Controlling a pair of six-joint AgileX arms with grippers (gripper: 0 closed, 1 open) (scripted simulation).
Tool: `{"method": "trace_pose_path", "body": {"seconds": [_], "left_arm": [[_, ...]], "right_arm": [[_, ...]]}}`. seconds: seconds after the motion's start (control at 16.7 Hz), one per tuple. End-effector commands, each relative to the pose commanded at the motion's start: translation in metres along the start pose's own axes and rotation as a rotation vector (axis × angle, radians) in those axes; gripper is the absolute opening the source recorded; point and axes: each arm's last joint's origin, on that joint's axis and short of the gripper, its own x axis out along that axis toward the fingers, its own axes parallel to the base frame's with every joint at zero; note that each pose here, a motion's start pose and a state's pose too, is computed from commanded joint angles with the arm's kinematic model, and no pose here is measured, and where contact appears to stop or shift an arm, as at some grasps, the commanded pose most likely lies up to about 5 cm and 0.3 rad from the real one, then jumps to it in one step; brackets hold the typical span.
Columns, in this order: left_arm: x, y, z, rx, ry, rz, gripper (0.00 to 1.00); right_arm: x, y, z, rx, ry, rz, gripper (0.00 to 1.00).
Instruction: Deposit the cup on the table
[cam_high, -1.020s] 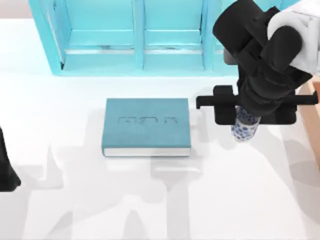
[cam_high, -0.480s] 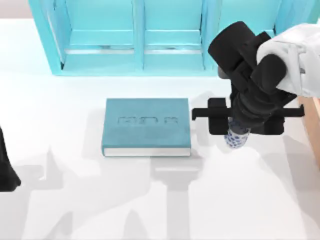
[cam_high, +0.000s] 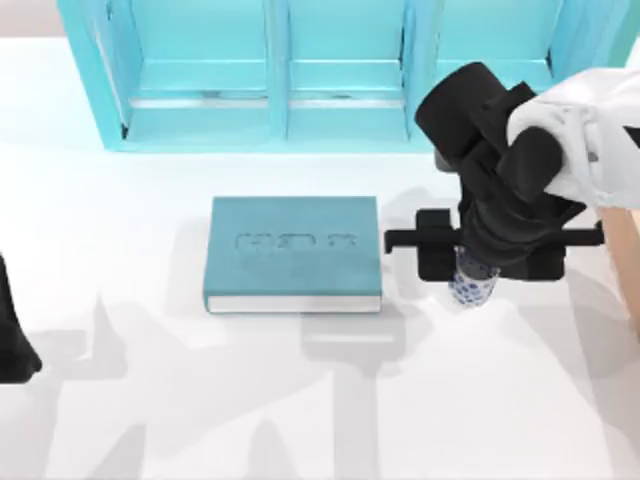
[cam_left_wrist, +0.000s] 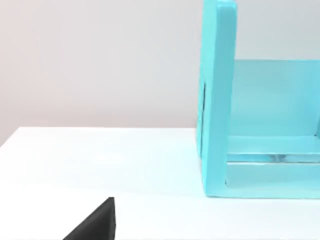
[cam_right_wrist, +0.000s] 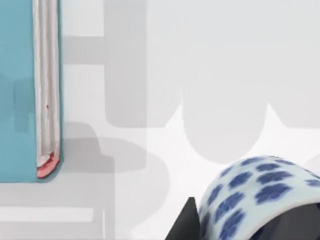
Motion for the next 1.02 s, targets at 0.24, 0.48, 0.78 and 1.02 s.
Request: {"method": "trace_pose_path", "body": {"seconds": [0.24,0.48,0.78,1.02], "left_arm": [[0.0000,0.0000,0.0000,0.000,0.000,0.000,1.00],[0.0000,0.0000,0.0000,0.000,0.000,0.000,1.00],[0.0000,0.0000,0.0000,0.000,0.000,0.000,1.00],[0.0000,0.0000,0.0000,0.000,0.000,0.000,1.00]], "right_arm": [[0.0000,0.0000,0.0000,0.000,0.000,0.000,0.45],[0.0000,0.0000,0.0000,0.000,0.000,0.000,0.75],[0.0000,0.0000,0.0000,0.000,0.000,0.000,1.00],[0.0000,0.0000,0.0000,0.000,0.000,0.000,1.00]]}}
